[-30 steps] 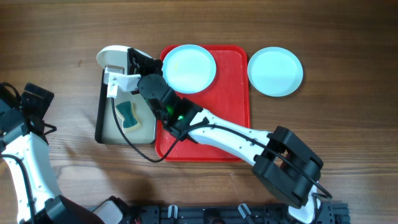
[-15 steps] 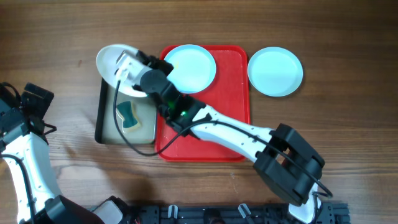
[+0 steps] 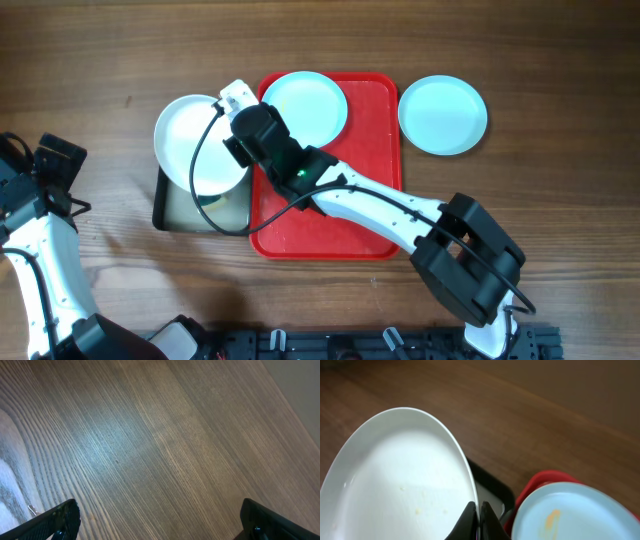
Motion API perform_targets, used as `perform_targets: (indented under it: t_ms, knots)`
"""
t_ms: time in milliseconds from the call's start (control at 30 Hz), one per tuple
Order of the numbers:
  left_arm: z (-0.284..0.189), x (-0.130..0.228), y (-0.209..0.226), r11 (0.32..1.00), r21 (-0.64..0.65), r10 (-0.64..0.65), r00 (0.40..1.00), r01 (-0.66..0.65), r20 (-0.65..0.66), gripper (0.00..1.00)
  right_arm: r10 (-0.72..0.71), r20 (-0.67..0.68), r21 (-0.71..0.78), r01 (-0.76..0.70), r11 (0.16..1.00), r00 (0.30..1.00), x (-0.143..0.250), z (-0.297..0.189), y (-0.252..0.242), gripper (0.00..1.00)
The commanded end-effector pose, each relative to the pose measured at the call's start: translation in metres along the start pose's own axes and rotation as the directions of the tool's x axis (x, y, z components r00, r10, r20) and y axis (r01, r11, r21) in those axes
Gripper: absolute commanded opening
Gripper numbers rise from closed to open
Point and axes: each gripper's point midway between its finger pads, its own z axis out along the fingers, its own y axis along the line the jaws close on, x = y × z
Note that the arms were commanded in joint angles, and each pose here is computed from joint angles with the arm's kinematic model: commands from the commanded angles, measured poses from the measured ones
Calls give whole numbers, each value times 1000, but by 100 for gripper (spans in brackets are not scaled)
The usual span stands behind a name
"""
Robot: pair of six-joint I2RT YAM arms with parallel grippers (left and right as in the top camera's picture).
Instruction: Clean dirty plates on tray and stack at the side
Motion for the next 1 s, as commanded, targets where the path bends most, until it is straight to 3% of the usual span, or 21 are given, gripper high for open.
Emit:
perform_targets:
  t_ms: [0,133,267,367,467,600,667,967]
  knots:
    - [-6,-10,-5,1000,20,-15,1000,15,26,100,94,-11,-118,-95,988,995,-14,-13,9,4]
    - [-6,-10,-5,1000,20,-16,1000,15,26,100,272,-66,-226,-279,933,960,-39,-48,-1,4]
    - [-6,-10,-5,1000,20,-15,1000,15,26,100,337,-139,-225,-361,905,931,-44,-80,-30,4]
    - [-6,-10,-5,1000,20,-15,1000,15,26,100,316,-219,-126,-348,929,923,-20,-90,-67,4]
    - [-6,-10,-5,1000,20,-15,1000,15,26,100,349,-285,65,-345,936,893,13,-93,-129,4]
    - [-6,-10,-5,1000,20,-15,1000,15,26,100,516,-277,28,-530,847,810,15,-103,-190,4]
    - [-6,-10,-5,1000,21,-15,1000,15,27,100,625,-249,105,-621,777,740,25,-113,-234,4]
    - [-6,-10,-5,1000,20,-16,1000,15,27,100,792,-93,466,-677,570,603,100,-171,-379,4]
